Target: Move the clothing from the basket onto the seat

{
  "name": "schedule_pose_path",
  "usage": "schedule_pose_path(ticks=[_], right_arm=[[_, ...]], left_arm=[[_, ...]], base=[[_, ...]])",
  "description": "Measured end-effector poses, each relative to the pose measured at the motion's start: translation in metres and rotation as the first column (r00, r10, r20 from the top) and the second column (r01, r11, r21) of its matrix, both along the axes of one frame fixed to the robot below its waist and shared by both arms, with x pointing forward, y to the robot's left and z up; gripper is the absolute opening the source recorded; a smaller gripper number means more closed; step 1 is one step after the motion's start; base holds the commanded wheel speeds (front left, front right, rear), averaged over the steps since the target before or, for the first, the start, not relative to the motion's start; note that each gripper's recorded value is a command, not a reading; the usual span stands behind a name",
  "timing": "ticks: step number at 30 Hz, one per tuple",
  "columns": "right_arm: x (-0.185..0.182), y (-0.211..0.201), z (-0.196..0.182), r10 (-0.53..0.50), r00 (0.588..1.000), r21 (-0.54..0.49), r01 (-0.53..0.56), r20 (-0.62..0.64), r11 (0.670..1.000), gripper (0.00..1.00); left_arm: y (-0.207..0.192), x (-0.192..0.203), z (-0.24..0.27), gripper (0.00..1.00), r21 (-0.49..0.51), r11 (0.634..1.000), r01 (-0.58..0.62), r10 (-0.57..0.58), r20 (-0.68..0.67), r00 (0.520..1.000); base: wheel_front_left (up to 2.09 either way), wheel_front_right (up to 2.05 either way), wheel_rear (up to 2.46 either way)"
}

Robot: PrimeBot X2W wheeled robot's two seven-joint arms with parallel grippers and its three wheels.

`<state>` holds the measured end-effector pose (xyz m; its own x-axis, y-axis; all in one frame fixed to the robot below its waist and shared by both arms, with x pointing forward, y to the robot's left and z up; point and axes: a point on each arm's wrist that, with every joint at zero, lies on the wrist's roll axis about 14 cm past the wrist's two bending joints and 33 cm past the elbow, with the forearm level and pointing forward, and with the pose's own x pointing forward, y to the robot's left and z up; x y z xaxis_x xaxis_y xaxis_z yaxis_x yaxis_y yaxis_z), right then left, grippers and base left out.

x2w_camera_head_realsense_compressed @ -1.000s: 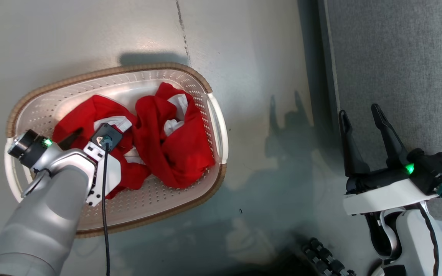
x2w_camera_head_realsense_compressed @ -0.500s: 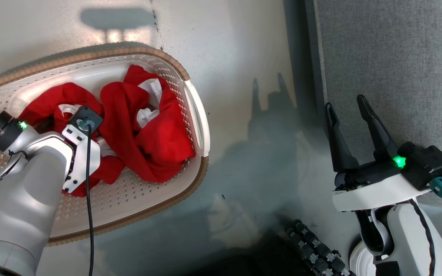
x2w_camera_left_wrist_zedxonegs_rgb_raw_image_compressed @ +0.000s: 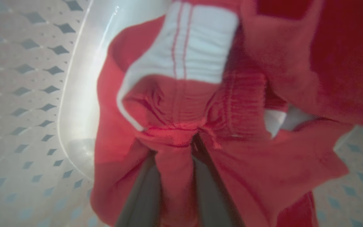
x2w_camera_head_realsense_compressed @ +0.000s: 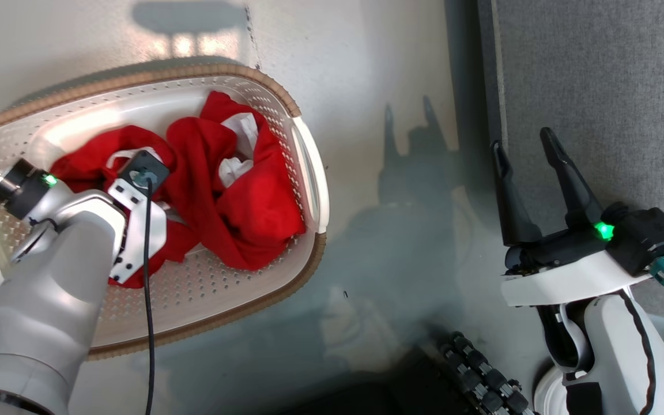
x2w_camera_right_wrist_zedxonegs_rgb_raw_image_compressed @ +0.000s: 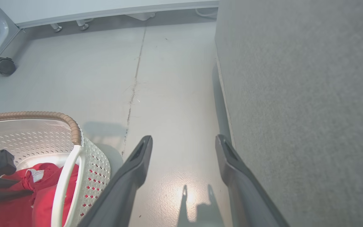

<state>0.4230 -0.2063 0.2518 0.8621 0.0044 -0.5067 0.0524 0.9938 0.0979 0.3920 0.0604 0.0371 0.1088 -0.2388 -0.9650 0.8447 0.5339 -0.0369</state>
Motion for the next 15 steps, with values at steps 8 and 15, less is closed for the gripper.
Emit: schedule_pose_path(ticks=[8,15], right_arm=[[0.013,-0.002,0.023,0.005,0.998,-0.017,-0.003,0.068,1.000,1.00],[0.024,0.005,0.059,0.029,0.987,-0.024,-0.026,0.159,0.999,1.00]], left_arm=[[-0.009,0.001,0.033,0.00,-0.086,0.996,-0.035,0.039,0.045,0.998],[-0.018,0.011,0.084,0.00,-0.203,0.976,-0.084,0.116,0.151,0.982]], base=[[0.00,0.00,0.00],[0.00,0.00,0.00]])
